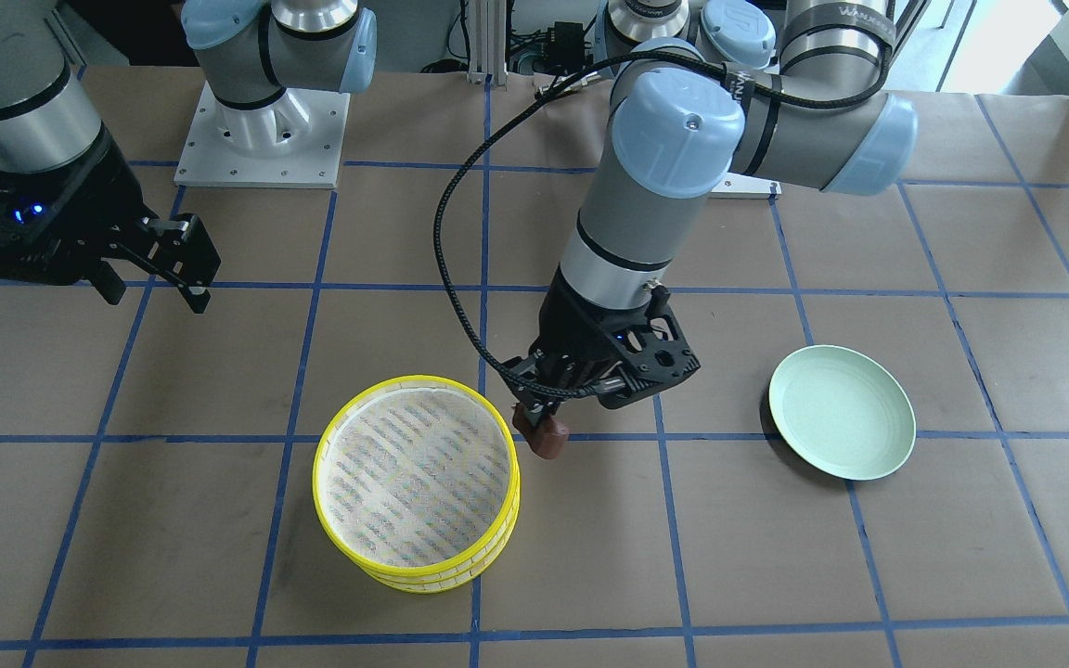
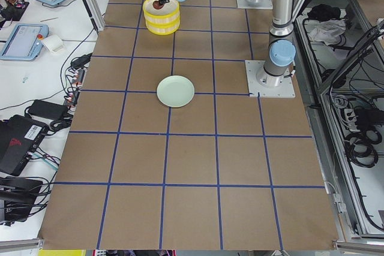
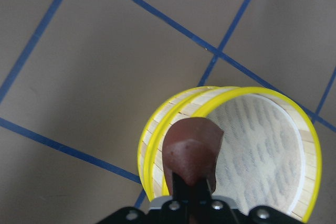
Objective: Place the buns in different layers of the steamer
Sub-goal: 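Carry the brown bun to the steamer with the left gripper while the right releases, then lower the brown bun into the top tier and open the left gripper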
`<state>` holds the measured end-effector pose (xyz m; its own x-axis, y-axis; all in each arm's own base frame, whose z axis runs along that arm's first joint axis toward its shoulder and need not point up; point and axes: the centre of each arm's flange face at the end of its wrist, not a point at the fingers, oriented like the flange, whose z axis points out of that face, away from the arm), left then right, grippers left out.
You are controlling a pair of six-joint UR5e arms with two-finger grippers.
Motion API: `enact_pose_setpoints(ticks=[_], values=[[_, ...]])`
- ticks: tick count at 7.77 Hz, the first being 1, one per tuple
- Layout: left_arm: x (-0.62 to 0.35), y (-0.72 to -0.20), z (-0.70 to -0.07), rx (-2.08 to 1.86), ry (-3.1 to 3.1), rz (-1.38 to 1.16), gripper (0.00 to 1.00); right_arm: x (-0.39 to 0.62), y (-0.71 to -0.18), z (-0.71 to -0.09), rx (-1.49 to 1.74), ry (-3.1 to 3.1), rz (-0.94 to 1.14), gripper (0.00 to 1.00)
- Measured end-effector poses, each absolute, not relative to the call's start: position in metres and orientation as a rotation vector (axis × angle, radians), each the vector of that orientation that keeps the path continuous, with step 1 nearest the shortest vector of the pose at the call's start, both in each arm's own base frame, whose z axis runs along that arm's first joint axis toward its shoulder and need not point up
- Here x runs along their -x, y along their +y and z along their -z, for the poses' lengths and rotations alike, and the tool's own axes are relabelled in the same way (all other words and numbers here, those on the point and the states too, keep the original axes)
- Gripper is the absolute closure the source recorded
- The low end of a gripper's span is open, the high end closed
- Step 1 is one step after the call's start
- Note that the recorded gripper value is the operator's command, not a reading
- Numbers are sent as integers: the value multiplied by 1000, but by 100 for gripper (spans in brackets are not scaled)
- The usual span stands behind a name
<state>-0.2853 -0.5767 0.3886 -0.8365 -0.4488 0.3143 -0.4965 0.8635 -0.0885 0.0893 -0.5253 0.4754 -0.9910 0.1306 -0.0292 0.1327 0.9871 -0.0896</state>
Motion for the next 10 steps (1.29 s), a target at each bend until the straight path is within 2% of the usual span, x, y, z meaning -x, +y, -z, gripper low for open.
enact_pose_setpoints(ticks=[2,3,5,7,10], values=[[331,-568,-374,-604,-2699,-216,100,-103,-522,-493,-182,3107,170,0],[346,-568,-362,-569,-2675,-198,88,-106,-521,-496,-176,3110,158,0],[359,-571,-342,-545,-2663,-169,48,-108,-519,-498,-171,3115,145,0],[363,-575,-326,-539,-2661,-132,0,-108,-520,-495,-169,3119,135,0],[365,-577,-314,-524,-2662,-104,0,-108,-521,-492,-165,3122,129,0]])
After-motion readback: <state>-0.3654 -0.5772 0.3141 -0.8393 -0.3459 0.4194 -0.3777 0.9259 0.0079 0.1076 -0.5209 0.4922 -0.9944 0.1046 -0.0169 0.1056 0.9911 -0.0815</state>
